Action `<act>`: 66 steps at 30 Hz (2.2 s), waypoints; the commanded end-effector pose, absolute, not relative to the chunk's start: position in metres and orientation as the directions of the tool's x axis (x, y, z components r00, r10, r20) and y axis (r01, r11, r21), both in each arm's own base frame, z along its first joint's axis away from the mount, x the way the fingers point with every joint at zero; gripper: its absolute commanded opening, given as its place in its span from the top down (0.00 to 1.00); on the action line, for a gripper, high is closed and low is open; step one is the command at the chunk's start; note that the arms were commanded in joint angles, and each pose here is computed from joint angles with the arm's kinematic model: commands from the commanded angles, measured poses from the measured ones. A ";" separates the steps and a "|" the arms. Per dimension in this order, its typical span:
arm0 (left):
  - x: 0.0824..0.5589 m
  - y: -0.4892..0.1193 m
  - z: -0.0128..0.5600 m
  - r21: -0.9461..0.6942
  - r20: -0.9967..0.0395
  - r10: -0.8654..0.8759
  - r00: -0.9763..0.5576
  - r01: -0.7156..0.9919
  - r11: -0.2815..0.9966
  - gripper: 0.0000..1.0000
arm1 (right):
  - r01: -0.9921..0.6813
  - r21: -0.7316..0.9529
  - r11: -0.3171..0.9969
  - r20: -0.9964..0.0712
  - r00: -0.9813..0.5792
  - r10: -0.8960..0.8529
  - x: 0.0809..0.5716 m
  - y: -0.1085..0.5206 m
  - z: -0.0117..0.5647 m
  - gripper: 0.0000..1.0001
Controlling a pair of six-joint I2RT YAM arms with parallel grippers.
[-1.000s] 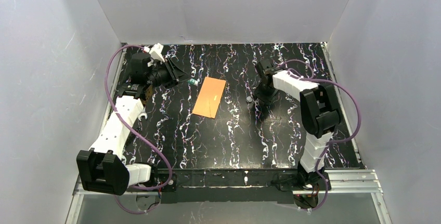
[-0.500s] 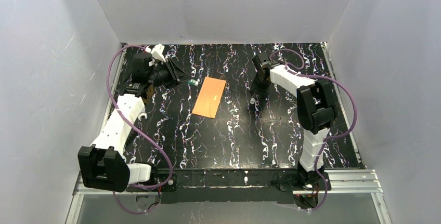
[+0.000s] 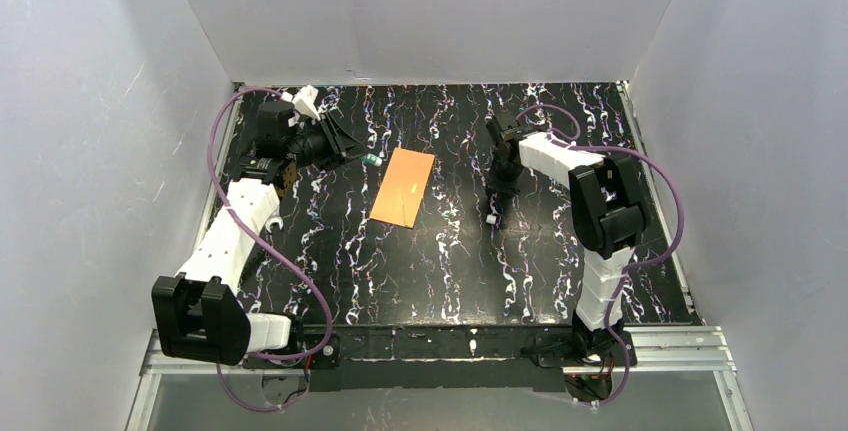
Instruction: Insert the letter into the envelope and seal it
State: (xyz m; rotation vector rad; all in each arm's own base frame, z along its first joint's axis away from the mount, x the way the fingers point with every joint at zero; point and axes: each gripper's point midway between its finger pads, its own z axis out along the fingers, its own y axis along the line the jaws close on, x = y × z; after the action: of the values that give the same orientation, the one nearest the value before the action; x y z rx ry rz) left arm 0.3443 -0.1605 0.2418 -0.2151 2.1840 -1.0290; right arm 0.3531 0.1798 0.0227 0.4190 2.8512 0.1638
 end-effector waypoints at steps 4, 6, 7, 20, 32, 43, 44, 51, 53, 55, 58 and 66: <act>0.341 -0.161 0.255 -0.727 -0.554 -0.405 -0.728 0.186 0.661 1.00 | 0.127 0.169 0.977 -0.319 -0.931 0.176 0.358 0.180 0.057 0.55; 0.339 -0.161 0.253 -0.727 -0.552 -0.404 -0.730 0.183 0.662 1.00 | -0.001 0.205 0.979 -0.357 -0.931 0.074 0.354 0.186 0.070 0.50; 0.338 -0.161 0.251 -0.727 -0.549 -0.403 -0.732 0.180 0.662 1.00 | -0.080 0.237 0.968 -0.377 -0.926 0.016 0.347 0.190 0.077 0.49; 0.331 -0.163 0.238 -0.743 -0.505 -0.395 -0.768 0.154 0.651 1.00 | -0.655 0.017 0.756 -0.329 -0.717 -0.614 0.255 0.224 0.080 0.44; 0.329 -0.162 0.241 -0.731 -0.518 -0.382 -0.765 0.163 0.663 1.00 | -0.742 -0.232 0.629 -0.171 -0.606 -0.777 0.264 0.209 0.068 0.46; 0.331 -0.161 0.240 -0.733 -0.519 -0.384 -0.763 0.166 0.660 1.00 | -0.784 -0.263 0.563 -0.069 -0.566 -0.821 0.252 0.209 0.044 0.46; 0.332 -0.161 0.240 -0.734 -0.518 -0.386 -0.763 0.165 0.659 1.00 | -0.777 -0.286 0.562 -0.062 -0.570 -0.819 0.256 0.207 0.043 0.46; 0.332 -0.159 0.239 -0.737 -0.513 -0.389 -0.765 0.161 0.656 1.00 | -0.783 -0.295 0.548 -0.021 -0.569 -0.822 0.262 0.207 0.031 0.46; 0.332 -0.158 0.239 -0.737 -0.514 -0.391 -0.764 0.160 0.656 1.00 | -0.784 -0.256 0.566 -0.014 -0.582 -0.813 0.260 0.209 0.028 0.52; 0.333 -0.158 0.241 -0.737 -0.515 -0.389 -0.764 0.162 0.656 1.00 | -0.781 -0.219 0.585 -0.022 -0.596 -0.803 0.258 0.211 0.029 0.60; 0.332 -0.157 0.240 -0.736 -0.515 -0.389 -0.764 0.161 0.658 1.00 | -0.768 -0.209 0.605 -0.036 -0.612 -0.790 0.260 0.209 0.031 0.70; 0.333 -0.154 0.244 -0.735 -0.524 -0.394 -0.755 0.168 0.657 1.00 | -0.679 -0.190 0.709 -0.259 -0.662 -0.703 0.283 0.228 0.052 0.85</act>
State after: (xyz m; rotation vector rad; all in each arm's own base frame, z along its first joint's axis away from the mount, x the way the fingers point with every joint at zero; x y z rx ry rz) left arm 0.3356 -0.1549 0.2294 -0.2179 2.2290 -1.0499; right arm 0.2629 0.2025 0.0233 -1.2529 2.7246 -0.2735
